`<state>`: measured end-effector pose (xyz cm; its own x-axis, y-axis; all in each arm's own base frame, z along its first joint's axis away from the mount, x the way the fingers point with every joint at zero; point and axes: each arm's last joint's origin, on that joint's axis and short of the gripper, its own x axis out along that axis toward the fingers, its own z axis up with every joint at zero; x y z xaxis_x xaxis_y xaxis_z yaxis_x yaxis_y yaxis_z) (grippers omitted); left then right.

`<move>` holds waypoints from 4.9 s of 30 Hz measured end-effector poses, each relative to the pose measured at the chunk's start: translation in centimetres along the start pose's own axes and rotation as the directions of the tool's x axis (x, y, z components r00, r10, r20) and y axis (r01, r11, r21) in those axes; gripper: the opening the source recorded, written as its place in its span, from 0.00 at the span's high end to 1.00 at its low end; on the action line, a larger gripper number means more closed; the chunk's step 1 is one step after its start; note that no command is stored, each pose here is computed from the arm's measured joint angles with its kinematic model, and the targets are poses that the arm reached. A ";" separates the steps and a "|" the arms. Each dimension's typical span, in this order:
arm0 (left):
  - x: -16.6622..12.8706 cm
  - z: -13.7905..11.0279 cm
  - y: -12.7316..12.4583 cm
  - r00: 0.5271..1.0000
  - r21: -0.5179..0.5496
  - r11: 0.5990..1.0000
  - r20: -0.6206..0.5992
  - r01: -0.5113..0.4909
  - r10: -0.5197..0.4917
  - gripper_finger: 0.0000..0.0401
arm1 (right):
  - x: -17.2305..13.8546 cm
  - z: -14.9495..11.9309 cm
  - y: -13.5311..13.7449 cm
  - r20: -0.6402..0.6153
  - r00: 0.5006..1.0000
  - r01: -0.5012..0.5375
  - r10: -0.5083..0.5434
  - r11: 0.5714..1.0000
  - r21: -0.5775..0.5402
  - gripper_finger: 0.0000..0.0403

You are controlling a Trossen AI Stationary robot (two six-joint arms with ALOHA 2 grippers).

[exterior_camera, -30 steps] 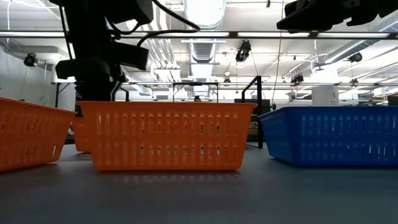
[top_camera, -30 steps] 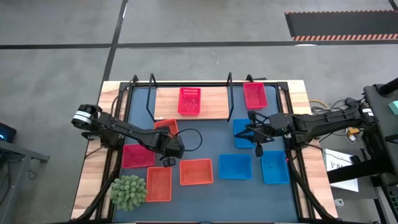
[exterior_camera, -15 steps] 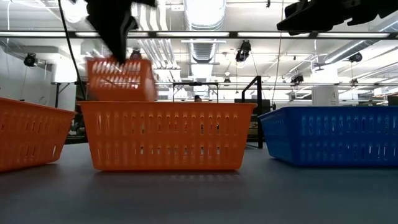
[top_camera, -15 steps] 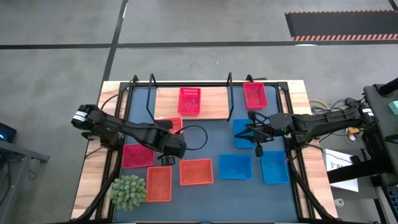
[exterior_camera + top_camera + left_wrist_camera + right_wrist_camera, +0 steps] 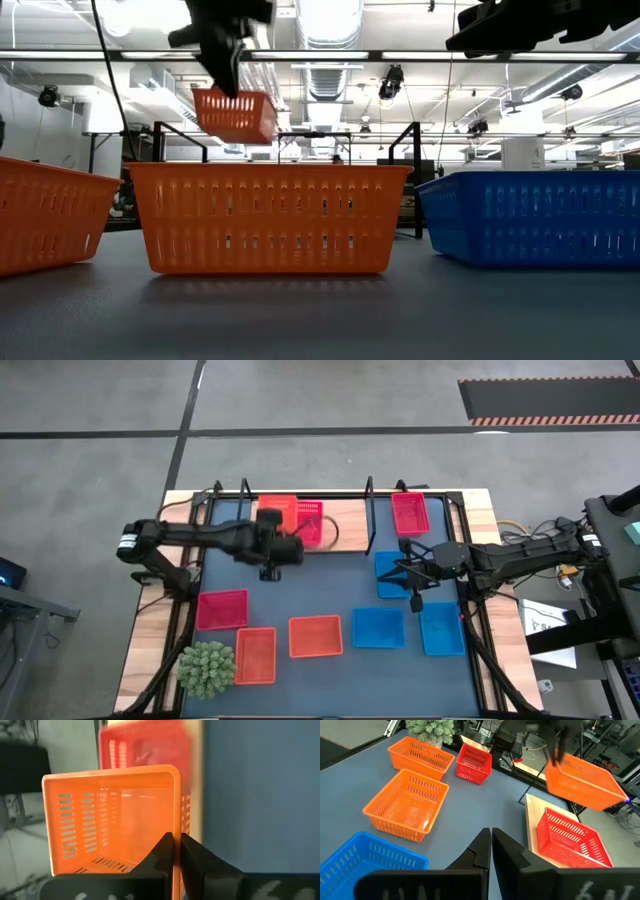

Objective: Stack baskets on shelf by color
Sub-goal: Put the top orange basket on the shelf, then put the top blue basket on the shelf

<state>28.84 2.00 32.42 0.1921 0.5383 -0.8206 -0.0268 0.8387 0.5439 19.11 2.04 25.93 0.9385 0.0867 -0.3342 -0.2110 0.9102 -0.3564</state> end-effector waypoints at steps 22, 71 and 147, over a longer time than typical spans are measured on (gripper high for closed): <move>7.5 -1.9 1.9 0.993 -0.046 0.996 -0.080 0.078 -0.081 1.00 | 0.0 0.0 0.0 -0.001 1.000 0.000 0.000 1.000 -0.003 0.98; 7.8 -0.7 1.6 0.994 -0.262 0.960 0.067 0.103 -0.088 0.90 | 0.0 0.0 0.0 -0.002 1.000 -0.001 0.001 1.000 0.006 0.98; -3.4 1.6 -16.6 0.544 -0.139 0.971 0.839 0.193 0.012 1.00 | 4.2 1.5 -0.2 0.015 1.000 -0.013 0.012 0.996 0.093 0.80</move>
<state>30.20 -13.83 26.45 0.9273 0.2336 -0.2925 -0.1255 0.9301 0.3452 23.46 2.86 25.91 0.9399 0.1035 -0.3254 -0.1972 0.9426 -0.2696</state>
